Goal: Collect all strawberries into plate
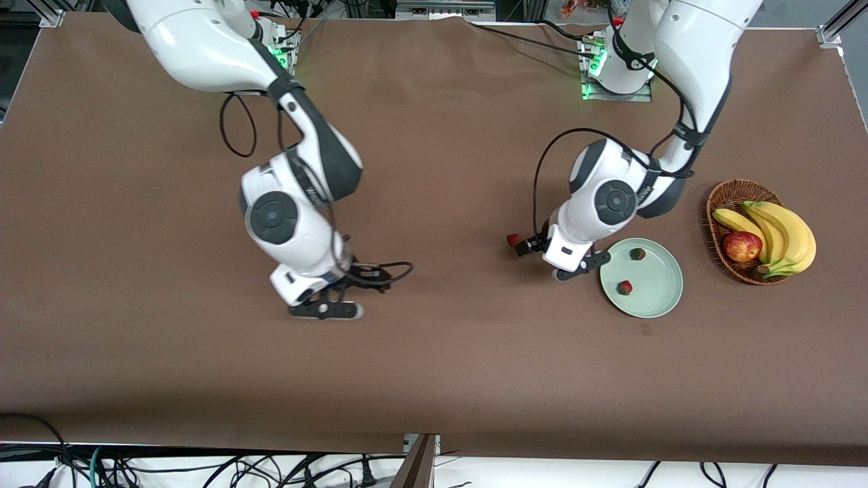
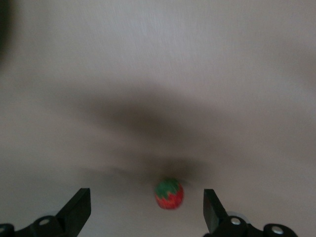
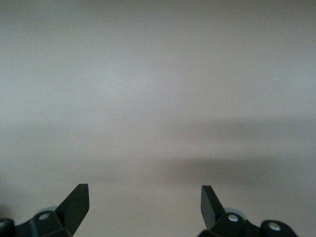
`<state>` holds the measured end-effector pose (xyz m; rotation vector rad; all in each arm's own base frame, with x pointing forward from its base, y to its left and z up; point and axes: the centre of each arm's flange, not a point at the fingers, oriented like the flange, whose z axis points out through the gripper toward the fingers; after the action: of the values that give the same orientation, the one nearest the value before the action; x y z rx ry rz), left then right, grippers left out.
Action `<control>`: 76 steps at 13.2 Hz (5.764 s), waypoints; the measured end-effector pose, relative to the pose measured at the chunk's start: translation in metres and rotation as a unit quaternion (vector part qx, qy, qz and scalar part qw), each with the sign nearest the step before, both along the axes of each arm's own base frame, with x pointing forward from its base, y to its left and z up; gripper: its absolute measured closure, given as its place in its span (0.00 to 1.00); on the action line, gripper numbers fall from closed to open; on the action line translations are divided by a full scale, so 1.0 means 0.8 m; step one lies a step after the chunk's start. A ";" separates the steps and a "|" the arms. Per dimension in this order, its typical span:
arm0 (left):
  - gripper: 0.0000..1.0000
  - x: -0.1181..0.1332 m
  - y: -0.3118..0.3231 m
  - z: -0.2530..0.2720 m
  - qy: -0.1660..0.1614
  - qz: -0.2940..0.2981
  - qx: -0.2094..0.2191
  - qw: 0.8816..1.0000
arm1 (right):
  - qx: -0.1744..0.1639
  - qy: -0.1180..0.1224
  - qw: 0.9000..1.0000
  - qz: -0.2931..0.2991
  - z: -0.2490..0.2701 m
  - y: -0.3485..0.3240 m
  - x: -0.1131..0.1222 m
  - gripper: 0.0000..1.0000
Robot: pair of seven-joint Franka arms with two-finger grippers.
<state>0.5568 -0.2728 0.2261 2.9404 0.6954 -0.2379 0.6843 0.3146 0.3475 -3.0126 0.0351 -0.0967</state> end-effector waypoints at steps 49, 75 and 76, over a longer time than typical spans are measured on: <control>0.51 0.120 0.334 -0.037 -0.042 -0.530 0.048 0.846 | -0.085 0.071 0.994 0.021 0.307 -0.386 -0.125 0.00; 0.00 0.050 0.341 0.495 -0.074 -0.314 0.078 0.943 | -0.085 0.072 0.994 0.023 0.305 -0.383 -0.124 0.00; 0.00 0.043 0.340 0.486 -0.083 -0.314 0.079 0.942 | -0.085 0.072 0.994 0.023 0.305 -0.383 -0.124 0.00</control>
<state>0.5913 -0.0010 0.6149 3.1902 -0.2780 0.0237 0.5850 0.0079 0.5912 -3.1823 -0.0307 0.1290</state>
